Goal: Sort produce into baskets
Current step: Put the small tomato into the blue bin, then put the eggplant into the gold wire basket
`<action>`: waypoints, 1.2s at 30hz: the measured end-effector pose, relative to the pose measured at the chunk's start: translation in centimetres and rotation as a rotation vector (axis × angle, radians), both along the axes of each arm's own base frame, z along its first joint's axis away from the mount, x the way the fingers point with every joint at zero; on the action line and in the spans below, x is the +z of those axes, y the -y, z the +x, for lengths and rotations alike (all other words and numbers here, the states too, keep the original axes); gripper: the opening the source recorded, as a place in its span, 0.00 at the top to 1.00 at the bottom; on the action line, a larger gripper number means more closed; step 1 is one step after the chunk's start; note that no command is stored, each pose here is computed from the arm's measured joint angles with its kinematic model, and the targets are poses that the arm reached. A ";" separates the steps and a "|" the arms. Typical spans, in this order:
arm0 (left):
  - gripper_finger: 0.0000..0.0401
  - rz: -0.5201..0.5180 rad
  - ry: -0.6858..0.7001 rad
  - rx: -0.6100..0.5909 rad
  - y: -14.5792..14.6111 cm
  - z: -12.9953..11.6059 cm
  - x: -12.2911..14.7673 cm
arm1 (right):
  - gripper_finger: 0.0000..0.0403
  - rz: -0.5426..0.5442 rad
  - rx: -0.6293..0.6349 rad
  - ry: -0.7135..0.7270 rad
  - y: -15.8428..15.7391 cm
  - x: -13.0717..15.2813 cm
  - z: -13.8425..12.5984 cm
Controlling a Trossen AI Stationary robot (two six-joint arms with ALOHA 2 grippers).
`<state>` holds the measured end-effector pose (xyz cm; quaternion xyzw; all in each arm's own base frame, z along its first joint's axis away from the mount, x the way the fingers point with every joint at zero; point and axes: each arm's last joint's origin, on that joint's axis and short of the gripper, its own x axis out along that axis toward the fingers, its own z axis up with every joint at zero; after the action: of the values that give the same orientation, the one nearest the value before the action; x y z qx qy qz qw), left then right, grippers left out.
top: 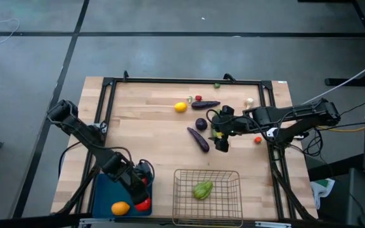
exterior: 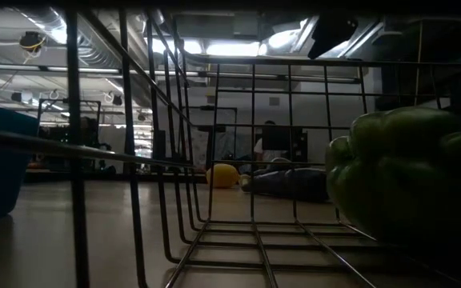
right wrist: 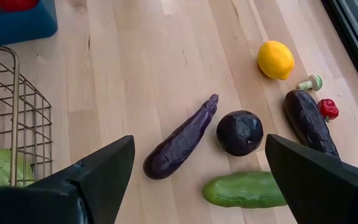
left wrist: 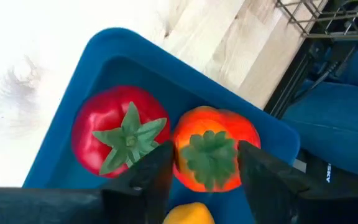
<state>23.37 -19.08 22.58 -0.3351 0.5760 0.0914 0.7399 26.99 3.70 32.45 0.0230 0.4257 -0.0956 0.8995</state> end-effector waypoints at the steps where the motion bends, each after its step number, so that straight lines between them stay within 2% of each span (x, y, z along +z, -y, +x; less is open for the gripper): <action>1: 0.53 0.000 0.000 0.000 0.0 0.0 0.0 | 0.11 0.000 0.000 0.002 0.0 0.0 0.0; 6: 0.43 -0.004 -0.002 0.009 -0.3 0.2 0.0 | 0.11 0.003 0.000 0.017 0.0 0.0 0.3; 11: 0.41 -0.004 -0.001 0.009 -0.3 0.2 0.0 | 0.11 -0.007 -0.006 -0.018 -0.2 -1.0 1.2; 22: 0.41 -0.005 0.000 0.008 -0.2 0.2 0.0 | 0.11 0.103 -0.289 -0.141 -0.2 -6.4 4.8; 27: 0.41 -0.005 0.000 0.008 -0.2 0.2 0.0 | 0.11 0.207 -0.312 -0.261 1.4 -9.3 6.2; 36: 0.41 -0.005 0.000 0.008 -0.3 0.2 0.0 | 0.11 0.261 -0.345 -0.378 2.9 -12.9 7.6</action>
<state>23.61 -18.82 22.59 -0.3392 0.5749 0.0931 0.7388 34.59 0.82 19.51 0.1924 0.5843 -0.1940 0.7641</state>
